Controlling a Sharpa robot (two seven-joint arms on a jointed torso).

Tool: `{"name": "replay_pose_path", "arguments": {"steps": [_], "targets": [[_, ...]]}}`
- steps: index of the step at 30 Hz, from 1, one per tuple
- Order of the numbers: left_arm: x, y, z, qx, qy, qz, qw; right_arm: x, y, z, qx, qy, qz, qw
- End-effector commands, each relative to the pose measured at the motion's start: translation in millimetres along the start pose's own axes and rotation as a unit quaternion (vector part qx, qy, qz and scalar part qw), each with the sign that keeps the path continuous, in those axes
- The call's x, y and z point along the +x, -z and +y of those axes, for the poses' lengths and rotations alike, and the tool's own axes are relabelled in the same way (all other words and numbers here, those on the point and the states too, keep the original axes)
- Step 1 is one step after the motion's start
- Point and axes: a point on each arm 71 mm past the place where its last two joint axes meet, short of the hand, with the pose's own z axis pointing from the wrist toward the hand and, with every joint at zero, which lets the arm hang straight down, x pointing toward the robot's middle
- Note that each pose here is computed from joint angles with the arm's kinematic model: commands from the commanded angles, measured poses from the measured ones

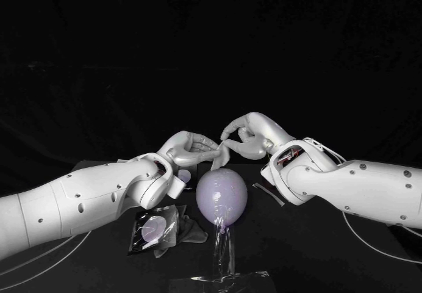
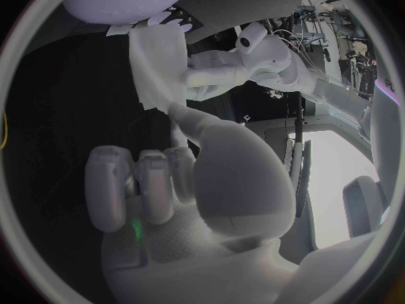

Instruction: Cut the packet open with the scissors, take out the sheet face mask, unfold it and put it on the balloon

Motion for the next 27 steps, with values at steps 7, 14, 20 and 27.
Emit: {"name": "replay_pose_path", "arguments": {"steps": [7,14,20,27], "targets": [[3.9,-2.2,-3.0,0.013,-0.010,0.002,1.000,0.8,-0.7,1.3,-0.006,0.007,0.003,1.000],[3.7,-1.3,-1.5,0.010,0.009,0.010,1.000,0.3,-2.0,-3.0,0.003,0.011,0.006,1.000],[3.4,0.5,0.2,0.004,0.030,0.022,0.999,0.1,-3.5,-7.2,0.011,0.016,0.010,1.000],[6.3,1.7,1.0,-0.004,0.055,0.044,0.997,1.0,-5.1,-9.0,0.016,0.018,0.013,1.000]]}}
